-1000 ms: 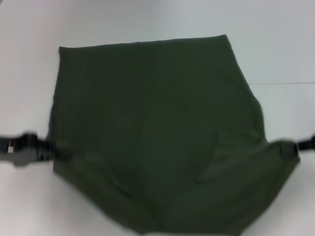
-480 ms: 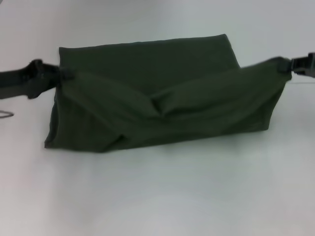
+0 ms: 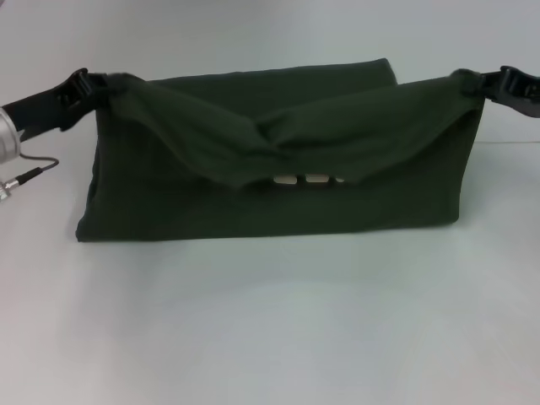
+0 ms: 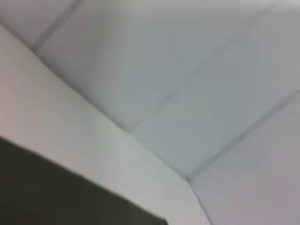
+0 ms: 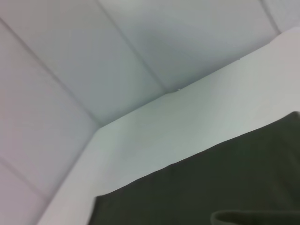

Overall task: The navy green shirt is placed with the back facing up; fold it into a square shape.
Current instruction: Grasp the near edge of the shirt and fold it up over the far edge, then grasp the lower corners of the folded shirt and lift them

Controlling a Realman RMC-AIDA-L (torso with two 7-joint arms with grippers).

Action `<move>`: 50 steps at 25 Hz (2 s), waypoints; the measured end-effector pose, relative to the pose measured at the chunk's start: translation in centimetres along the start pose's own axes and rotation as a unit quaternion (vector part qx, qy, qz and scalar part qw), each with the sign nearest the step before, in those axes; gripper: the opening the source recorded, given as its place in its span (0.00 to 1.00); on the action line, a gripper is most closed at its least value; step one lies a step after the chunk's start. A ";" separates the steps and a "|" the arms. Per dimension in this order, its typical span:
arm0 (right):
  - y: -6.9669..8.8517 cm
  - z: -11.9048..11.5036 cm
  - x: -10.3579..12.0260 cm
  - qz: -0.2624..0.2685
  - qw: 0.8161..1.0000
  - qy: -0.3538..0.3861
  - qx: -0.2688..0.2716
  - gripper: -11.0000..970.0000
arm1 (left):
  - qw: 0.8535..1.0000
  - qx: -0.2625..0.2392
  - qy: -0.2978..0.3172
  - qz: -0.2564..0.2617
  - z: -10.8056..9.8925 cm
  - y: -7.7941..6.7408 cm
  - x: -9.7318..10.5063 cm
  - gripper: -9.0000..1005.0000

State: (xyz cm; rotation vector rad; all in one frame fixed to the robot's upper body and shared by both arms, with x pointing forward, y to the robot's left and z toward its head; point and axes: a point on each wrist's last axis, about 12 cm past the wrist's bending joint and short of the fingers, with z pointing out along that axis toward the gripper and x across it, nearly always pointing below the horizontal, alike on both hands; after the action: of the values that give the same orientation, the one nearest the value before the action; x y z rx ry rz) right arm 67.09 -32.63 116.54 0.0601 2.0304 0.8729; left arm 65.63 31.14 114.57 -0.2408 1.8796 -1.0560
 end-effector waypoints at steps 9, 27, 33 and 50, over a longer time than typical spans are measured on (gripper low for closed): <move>0.1 2.7 1.7 -0.008 0.998 -0.015 0.056 0.12 | 0.997 -0.062 -0.034 0.029 1.1 1.4 1.1 0.05; 0.5 4.5 3.2 -0.047 0.995 -0.007 0.090 0.13 | 0.992 -0.111 -0.054 0.027 2.1 2.3 3.8 0.10; 1.1 5.0 3.3 -0.066 0.994 0.009 0.087 0.21 | 0.988 -0.136 -0.067 0.004 1.6 3.2 4.6 0.18; -1.0 -1.0 1.7 -0.033 0.999 0.005 0.007 0.94 | 0.999 -0.008 -0.027 0.030 -2.3 2.5 4.2 0.70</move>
State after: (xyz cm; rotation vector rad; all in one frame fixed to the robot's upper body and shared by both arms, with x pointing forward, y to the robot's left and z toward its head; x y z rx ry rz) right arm 65.61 -33.30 115.04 -0.0025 2.0357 0.8193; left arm 62.09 31.65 110.51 -0.2194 1.8356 -0.9850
